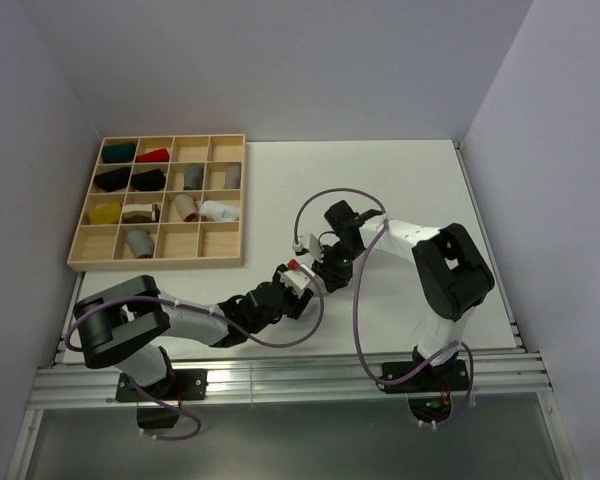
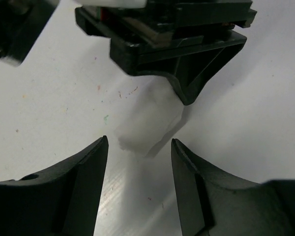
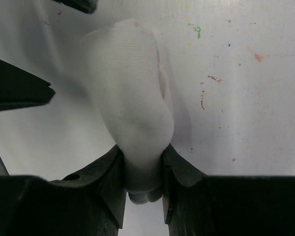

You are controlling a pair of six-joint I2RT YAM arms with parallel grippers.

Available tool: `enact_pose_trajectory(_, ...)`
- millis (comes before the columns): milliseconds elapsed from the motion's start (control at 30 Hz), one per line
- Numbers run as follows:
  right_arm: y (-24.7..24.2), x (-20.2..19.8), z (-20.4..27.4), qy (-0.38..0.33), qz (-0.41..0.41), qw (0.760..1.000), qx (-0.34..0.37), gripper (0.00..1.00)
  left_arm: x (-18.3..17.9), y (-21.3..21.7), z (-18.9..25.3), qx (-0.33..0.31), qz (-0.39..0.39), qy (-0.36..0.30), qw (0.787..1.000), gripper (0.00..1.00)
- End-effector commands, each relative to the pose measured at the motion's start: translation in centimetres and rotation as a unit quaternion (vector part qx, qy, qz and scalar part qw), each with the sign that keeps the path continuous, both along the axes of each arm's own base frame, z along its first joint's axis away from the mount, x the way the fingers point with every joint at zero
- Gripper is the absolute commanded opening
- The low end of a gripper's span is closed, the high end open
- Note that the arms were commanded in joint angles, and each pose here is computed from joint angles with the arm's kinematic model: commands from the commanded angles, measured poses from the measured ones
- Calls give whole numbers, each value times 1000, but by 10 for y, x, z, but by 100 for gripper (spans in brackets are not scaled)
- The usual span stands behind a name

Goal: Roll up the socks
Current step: Roll the sock at the center of the board.

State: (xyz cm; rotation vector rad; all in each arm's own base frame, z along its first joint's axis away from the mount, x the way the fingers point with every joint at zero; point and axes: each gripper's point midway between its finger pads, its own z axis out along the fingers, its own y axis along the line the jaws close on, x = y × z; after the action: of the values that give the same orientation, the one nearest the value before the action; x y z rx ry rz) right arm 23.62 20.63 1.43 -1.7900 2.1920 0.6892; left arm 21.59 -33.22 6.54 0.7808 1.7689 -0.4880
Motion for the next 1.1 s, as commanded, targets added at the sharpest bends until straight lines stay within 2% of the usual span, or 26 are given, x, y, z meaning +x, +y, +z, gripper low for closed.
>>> enact_pose_trajectory(0,-22,-23,-16,57,2,997,-52,0,12,-21,27,2,-13,-73,997,60)
enact_pose_trajectory(200,-25,-23,-20,70,4,996,-60,0,13,-39,11,43,-50,-75,995,66)
enact_pose_trajectory(300,-26,-24,-21,75,4,995,-62,0,10,-45,4,54,-69,-76,993,72)
enact_pose_trajectory(700,-29,-26,-24,95,8,993,-69,0,22,-52,-19,119,-97,-84,985,73)
enact_pose_trajectory(900,-31,-26,-24,103,13,992,-75,0,32,-50,-34,141,-99,-62,983,73)
enact_pose_trajectory(1067,-32,-25,-25,107,14,991,-77,0,30,-50,-42,136,-116,-31,983,68)
